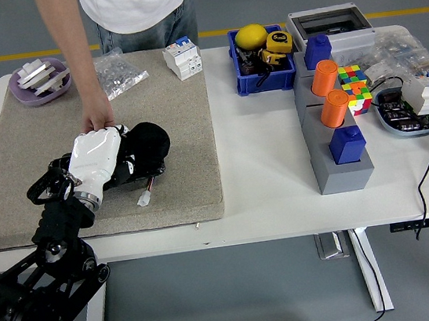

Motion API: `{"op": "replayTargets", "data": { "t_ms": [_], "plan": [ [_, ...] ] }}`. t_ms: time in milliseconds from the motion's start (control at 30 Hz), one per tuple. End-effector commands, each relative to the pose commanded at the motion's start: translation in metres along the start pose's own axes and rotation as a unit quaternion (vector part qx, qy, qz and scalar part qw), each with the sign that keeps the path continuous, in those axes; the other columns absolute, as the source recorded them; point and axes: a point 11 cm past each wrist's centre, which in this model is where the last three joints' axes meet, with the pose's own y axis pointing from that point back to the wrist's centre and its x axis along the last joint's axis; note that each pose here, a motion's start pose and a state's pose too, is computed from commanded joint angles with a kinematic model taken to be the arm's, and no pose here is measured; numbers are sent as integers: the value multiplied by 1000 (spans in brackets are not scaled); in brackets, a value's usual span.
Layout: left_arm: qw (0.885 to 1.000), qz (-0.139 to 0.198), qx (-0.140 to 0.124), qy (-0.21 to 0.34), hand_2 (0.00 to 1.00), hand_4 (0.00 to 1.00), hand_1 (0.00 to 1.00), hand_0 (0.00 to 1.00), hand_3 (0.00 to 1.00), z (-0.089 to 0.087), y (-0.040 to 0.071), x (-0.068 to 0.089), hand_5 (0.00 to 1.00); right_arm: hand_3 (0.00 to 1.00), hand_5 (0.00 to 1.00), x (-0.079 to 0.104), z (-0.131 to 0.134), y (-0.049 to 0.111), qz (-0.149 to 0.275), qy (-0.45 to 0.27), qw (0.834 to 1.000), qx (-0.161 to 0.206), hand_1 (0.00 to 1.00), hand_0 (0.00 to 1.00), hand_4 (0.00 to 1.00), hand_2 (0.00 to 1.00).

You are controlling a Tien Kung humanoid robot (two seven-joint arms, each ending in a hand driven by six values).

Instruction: Pick the rag up,wipe the panel,place it on the desk

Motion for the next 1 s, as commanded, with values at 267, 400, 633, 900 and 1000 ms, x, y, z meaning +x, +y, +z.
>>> {"op": "replayTargets", "data": {
  "t_ms": [267,400,633,900,1000],
  "plan": [
    [1000,5,31,-3,576,124,418,292,525,-25,3,3,2,619,572,1,1,0,1,-1,1000,-1,280,746,998,642],
    [999,12,48,-2,576,126,419,293,526,-39,2,9,2,619,573,2,1,0,1,-2,1000,-1,279,747,998,642],
    [995,25,93,-5,575,123,417,292,525,-74,2,17,2,619,573,1,0,0,0,-3,1000,0,280,747,998,642],
    [991,39,130,-10,575,141,420,292,530,-105,4,24,2,619,573,2,0,0,1,-4,1000,0,280,746,998,642],
    [990,36,134,-13,573,144,419,290,530,-109,5,22,2,619,574,2,0,0,1,-5,1000,1,281,746,998,642]
  ]
}}
